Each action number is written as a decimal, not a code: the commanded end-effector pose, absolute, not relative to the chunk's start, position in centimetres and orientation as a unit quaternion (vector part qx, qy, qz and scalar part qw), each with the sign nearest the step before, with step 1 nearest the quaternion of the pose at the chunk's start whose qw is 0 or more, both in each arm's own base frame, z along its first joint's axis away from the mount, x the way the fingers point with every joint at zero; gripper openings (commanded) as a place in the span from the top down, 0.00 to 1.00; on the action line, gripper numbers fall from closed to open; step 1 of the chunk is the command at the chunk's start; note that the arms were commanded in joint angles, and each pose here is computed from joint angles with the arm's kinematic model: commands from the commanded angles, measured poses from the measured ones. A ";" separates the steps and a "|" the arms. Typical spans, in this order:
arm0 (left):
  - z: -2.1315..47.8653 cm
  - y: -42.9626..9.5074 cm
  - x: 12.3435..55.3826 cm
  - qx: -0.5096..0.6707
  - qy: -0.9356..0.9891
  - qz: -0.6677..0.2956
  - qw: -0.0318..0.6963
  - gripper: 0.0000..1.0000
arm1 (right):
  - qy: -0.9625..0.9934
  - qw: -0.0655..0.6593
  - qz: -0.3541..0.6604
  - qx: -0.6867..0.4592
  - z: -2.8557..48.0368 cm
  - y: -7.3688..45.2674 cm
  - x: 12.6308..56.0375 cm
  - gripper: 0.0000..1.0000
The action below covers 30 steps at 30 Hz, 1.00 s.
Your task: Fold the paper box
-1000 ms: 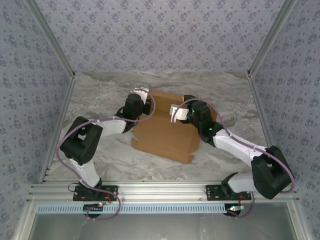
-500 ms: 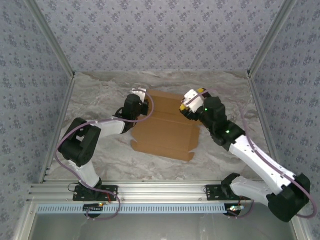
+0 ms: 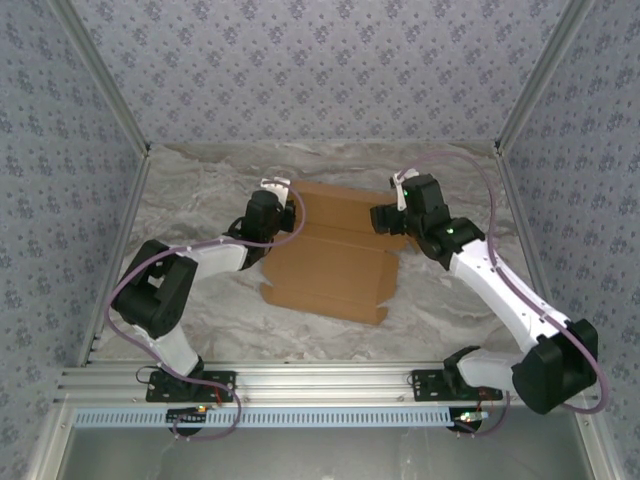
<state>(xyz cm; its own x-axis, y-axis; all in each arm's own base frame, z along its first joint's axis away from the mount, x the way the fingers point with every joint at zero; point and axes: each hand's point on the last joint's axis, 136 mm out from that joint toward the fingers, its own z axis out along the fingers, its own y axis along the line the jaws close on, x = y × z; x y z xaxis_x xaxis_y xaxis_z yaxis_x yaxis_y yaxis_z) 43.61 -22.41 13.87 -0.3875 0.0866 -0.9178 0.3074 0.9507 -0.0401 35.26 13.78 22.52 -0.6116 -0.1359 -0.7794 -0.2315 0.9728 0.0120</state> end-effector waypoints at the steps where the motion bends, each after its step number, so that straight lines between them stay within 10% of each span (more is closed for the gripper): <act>1: 15.9 -22.2 43.7 0.103 0.813 -0.114 0.561 1.00 | 0.900 0.422 0.093 -0.051 23.3 13.8 36.3 0.15; 30: 15.9 -22.8 43.6 0.108 0.812 -0.122 0.561 1.00 | 0.858 0.393 0.296 0.146 19.9 17.0 39.0 0.34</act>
